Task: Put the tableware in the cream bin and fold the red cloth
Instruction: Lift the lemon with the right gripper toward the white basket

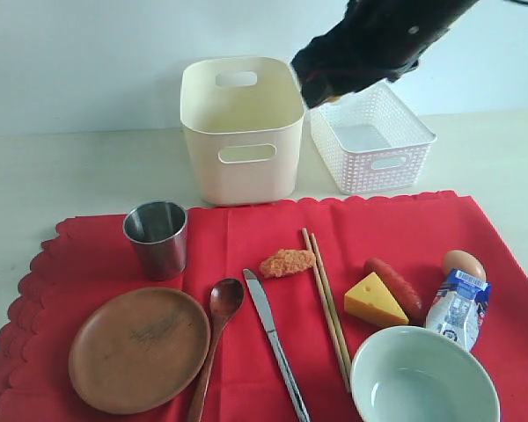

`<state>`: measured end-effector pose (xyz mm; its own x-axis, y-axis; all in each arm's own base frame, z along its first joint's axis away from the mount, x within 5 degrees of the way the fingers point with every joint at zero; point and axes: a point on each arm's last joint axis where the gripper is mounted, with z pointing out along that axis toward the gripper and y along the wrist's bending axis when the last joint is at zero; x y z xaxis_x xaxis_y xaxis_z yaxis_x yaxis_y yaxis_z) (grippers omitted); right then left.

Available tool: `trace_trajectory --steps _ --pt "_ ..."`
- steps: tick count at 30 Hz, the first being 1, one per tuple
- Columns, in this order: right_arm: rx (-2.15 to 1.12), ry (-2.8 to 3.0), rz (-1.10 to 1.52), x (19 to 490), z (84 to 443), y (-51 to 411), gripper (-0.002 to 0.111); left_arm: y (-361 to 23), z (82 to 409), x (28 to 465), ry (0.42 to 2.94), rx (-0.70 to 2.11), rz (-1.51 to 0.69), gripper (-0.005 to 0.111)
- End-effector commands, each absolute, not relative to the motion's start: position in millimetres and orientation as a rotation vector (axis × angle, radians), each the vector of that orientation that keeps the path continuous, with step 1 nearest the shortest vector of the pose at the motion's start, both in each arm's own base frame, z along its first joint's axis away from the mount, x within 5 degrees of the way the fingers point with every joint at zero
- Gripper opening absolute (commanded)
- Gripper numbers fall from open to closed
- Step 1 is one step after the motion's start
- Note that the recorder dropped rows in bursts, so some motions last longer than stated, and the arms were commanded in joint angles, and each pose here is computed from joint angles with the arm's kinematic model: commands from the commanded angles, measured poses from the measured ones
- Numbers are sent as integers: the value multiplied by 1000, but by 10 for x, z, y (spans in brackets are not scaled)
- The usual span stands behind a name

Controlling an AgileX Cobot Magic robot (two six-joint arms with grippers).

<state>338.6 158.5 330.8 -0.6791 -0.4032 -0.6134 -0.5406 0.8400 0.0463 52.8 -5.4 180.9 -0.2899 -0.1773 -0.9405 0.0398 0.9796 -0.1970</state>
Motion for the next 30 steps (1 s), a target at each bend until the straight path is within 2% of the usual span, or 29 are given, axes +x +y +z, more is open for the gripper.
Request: trace_trajectory --steps 1,7,19,24,30 --pt "-595 2369 261 3349 3560 1249 0 -54 1809 529 1845 -102 -214 0" --pt "-525 2390 232 3408 3564 1025 0 -54 1809 529 1845 -102 -214 0" --pt "-510 2322 208 3829 3276 1055 0 -54 1809 529 1845 -102 -214 0" --pt "-468 2361 196 4263 2971 1014 0 -54 1809 529 1845 -102 -214 0" --pt "-439 2437 183 4756 2421 960 0 -54 1809 529 1845 -102 -214 0"
